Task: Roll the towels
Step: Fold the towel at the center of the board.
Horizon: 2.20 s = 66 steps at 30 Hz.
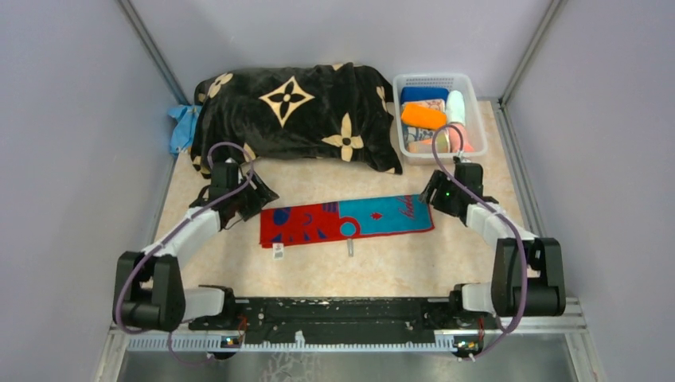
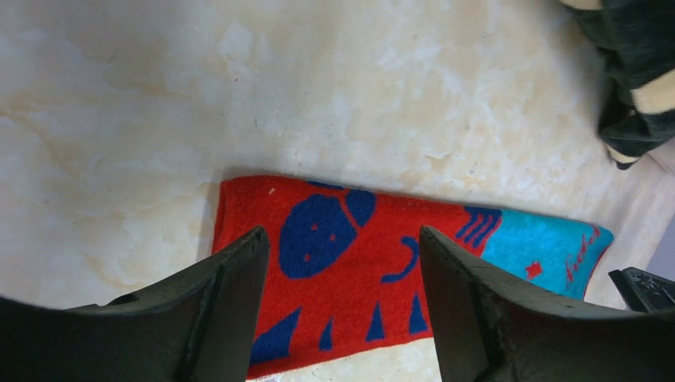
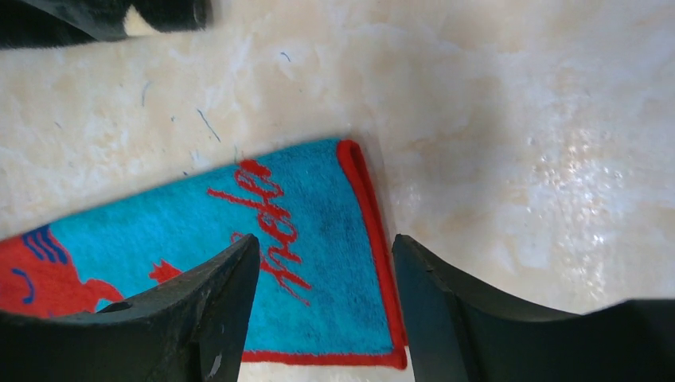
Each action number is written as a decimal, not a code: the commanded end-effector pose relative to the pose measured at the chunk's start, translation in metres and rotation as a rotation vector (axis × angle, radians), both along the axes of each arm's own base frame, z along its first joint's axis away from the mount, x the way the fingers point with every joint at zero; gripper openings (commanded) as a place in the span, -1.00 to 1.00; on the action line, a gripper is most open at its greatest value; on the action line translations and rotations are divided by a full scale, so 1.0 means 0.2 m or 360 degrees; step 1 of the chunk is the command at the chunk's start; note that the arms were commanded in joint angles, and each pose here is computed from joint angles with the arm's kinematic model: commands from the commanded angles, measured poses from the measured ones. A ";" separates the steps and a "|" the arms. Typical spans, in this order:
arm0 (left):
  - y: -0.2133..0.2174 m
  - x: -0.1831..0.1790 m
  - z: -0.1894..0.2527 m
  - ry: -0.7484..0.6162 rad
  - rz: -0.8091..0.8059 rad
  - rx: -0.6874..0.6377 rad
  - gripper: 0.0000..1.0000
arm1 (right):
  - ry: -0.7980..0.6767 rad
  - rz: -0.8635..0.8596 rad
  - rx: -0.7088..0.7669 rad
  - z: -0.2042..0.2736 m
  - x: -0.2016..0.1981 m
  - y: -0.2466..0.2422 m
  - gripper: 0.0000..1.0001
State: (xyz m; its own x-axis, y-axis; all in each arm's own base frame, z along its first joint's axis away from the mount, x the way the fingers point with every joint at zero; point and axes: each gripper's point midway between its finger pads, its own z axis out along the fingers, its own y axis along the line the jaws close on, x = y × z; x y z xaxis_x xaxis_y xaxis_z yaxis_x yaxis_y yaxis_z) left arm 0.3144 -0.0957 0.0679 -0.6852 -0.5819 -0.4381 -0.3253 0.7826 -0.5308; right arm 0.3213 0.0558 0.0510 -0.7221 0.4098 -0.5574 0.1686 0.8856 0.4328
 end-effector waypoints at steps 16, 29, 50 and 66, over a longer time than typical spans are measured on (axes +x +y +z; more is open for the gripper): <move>0.19 -0.09 0.52 -0.0312 -0.0249 0.0517 0.81 | 0.0469 0.0208 -0.0452 -0.18 -0.13 -0.01 -0.12; 0.22 -0.11 0.47 -0.0311 -0.0265 0.0551 0.81 | 0.0934 0.0403 -0.0619 -0.43 -0.39 0.07 -0.37; -0.12 -0.21 0.31 -0.0254 -0.0569 -0.0040 0.75 | 0.0281 0.0044 -0.0823 0.24 -0.06 -0.08 -1.00; -0.24 -0.30 -0.10 0.0049 -0.0540 -0.0202 0.35 | 0.0156 0.0818 -0.0044 0.40 -0.12 1.06 -1.00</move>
State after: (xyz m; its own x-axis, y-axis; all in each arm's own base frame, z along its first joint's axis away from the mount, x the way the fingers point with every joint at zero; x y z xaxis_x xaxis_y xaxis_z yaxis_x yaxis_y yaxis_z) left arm 0.2504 -0.1341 0.0532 -0.8606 -0.3672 -0.3530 -0.0875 0.7894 -0.6076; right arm 0.2865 0.2100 0.0998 -0.8906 -0.0593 -0.4508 -0.1952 0.9453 0.2613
